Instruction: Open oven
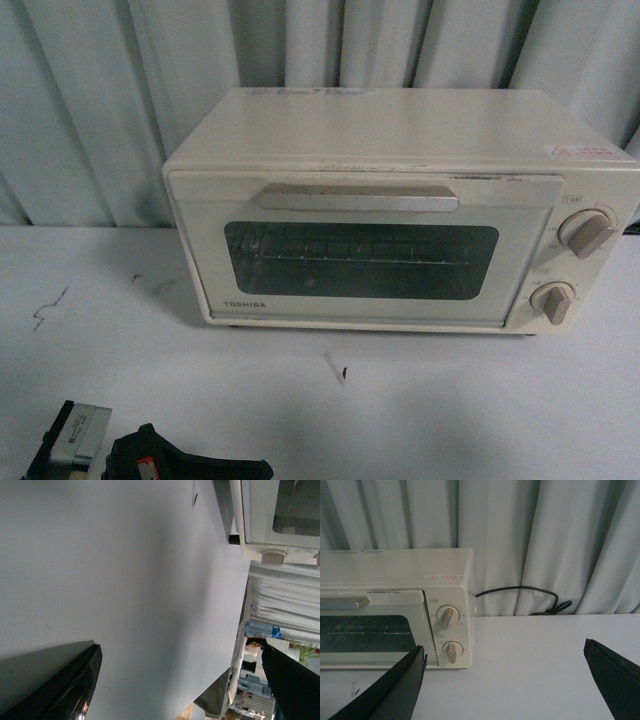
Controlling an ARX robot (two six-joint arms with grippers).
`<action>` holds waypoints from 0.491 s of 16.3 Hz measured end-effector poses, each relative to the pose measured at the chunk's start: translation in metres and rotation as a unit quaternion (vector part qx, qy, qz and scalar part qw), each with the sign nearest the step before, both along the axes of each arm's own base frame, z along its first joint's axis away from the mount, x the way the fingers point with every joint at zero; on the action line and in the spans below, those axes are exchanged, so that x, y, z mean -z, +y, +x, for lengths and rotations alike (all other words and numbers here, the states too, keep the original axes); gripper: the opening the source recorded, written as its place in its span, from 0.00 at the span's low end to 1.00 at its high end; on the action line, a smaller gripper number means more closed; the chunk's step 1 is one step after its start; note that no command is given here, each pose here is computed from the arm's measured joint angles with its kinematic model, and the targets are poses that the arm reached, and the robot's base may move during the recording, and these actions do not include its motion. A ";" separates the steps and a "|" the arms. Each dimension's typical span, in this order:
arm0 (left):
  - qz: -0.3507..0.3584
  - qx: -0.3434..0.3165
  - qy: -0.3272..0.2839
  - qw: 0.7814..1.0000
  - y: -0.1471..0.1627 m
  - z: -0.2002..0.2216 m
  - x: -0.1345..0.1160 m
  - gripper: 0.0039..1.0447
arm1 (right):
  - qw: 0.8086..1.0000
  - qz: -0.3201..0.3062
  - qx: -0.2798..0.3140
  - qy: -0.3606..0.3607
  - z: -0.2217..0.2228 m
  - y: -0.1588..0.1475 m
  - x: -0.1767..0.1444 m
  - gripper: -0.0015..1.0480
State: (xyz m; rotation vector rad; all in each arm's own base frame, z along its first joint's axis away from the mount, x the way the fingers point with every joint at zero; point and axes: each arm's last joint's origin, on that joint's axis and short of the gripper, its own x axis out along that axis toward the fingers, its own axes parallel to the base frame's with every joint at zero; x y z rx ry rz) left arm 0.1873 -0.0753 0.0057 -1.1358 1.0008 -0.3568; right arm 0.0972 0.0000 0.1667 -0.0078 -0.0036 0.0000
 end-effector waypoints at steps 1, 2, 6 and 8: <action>0.005 0.006 0.007 1.000 -0.002 0.001 0.000 0.93 | 1.000 0.000 0.000 0.000 0.000 0.000 0.000 0.94; 0.006 0.010 0.014 1.000 -0.004 0.004 0.000 0.93 | 1.000 0.000 0.000 0.000 0.000 0.000 0.000 0.94; -0.010 0.022 0.020 1.000 -0.006 0.009 0.001 0.93 | 1.000 0.000 0.000 0.000 0.000 0.000 0.000 0.94; -0.018 0.023 0.025 0.999 -0.007 0.010 0.002 0.94 | 1.000 0.000 -0.002 -0.001 0.000 0.000 0.000 0.94</action>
